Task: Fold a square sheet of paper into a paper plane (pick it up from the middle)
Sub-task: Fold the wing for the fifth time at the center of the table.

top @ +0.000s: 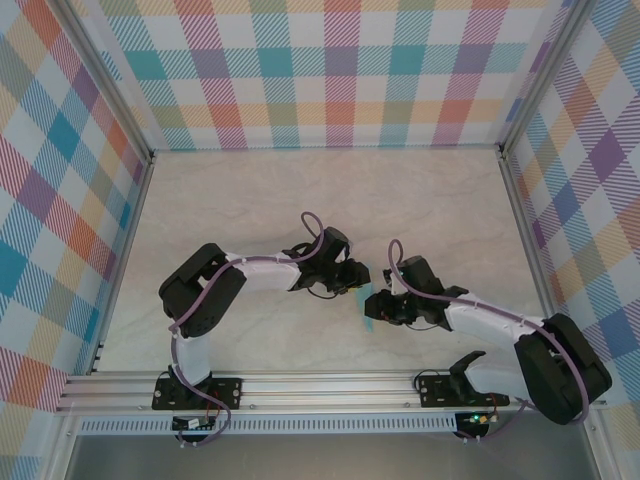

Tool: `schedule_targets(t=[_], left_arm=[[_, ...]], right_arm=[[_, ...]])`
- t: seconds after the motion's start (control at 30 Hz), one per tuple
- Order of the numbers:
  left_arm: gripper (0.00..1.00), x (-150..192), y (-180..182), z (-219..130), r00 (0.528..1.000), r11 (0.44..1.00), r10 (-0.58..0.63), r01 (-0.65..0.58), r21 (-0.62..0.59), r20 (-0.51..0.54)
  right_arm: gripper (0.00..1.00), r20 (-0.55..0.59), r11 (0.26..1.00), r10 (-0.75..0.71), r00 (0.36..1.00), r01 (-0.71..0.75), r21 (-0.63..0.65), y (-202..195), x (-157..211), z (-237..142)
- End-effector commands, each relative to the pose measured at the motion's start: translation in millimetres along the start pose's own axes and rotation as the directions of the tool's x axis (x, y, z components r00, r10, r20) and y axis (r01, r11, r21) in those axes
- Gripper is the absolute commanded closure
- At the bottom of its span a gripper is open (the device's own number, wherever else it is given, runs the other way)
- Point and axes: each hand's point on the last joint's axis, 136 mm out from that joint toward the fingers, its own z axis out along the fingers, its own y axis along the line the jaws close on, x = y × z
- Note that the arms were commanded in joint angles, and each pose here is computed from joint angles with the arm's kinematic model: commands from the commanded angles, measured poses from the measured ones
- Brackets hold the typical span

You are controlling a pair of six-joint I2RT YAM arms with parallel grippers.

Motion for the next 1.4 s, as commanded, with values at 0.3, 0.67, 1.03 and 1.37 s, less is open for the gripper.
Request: schedule_targets(t=[0.3,0.67,1.03,1.37], left_arm=[[0.69,-3,-9,6,0.999,0.999,0.048,-0.048,0.006,-0.003],[0.69,-1,-4,8,0.999,0.999,0.048,-0.048,-0.021,-0.019],[0.69,2,5,9,0.999,0.998,0.034,-0.036,-0.060,-0.035],[0.70,2,9,8,0.999,0.996,0.033,-0.036,-0.083,-0.032]], right_arm=[[0.74,-0.052,0.995,0.037,0.998,-0.032,0.097,-14,-2,7],[0.82,-0.083,0.989,0.070,0.994,-0.058,0.138,-26,4,15],[0.82,-0.105,0.993,0.070,0.992,-0.060,0.098,-17,5,15],[0.82,-0.091,0.998,0.043,0.995,-0.038,0.052,-2,1,7]])
